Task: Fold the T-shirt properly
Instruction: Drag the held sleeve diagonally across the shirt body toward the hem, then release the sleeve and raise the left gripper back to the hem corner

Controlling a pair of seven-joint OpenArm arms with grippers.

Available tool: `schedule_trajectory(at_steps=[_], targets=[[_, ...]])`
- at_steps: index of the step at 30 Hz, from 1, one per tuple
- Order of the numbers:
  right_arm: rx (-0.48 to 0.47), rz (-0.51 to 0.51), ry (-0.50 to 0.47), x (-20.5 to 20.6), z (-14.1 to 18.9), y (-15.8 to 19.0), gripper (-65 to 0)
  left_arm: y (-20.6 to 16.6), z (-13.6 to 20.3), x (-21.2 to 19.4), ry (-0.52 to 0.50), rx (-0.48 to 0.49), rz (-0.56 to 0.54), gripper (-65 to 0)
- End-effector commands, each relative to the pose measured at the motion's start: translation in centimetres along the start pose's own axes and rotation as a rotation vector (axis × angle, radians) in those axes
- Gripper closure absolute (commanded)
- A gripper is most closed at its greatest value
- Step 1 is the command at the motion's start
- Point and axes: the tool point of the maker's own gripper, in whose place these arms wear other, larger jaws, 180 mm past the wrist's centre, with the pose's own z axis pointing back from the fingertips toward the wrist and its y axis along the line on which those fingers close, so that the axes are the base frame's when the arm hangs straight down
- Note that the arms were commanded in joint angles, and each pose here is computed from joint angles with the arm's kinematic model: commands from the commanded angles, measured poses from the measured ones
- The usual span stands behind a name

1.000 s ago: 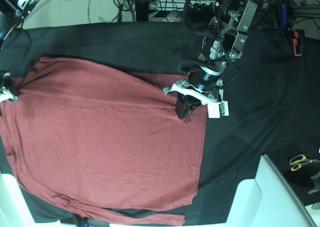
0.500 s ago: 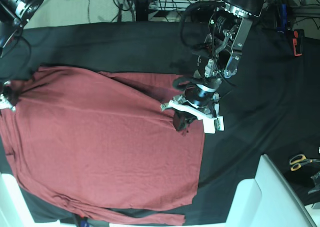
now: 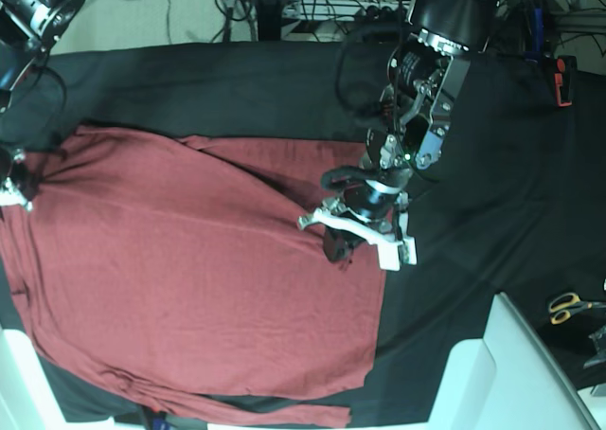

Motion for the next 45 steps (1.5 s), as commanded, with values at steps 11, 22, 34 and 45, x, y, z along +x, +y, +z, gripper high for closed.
schedule_trajectory(at_steps=[11,22,34,45], targets=[[0.035,-0.019,-0.047,2.3,-0.5,1.1,-0.2,-1.3,-1.3,3.6,-0.080,-0.032,-0.017,0.0],[0.040,-0.022,-0.052,2.4,-0.5,1.3,-19.7,-1.1,-2.0,3.6,-0.075,-0.022,-0.011,0.0],[0.052,0.131,-0.209,5.5,3.1,1.2,-41.1,-0.4,1.0,8.2,-0.211,-0.027,0.009,-51.0],[-0.064,-0.182,-0.186,1.5,4.2,-8.9,-41.1,5.1,8.1,-0.9,0.001,0.054,-0.091,-50.2]])
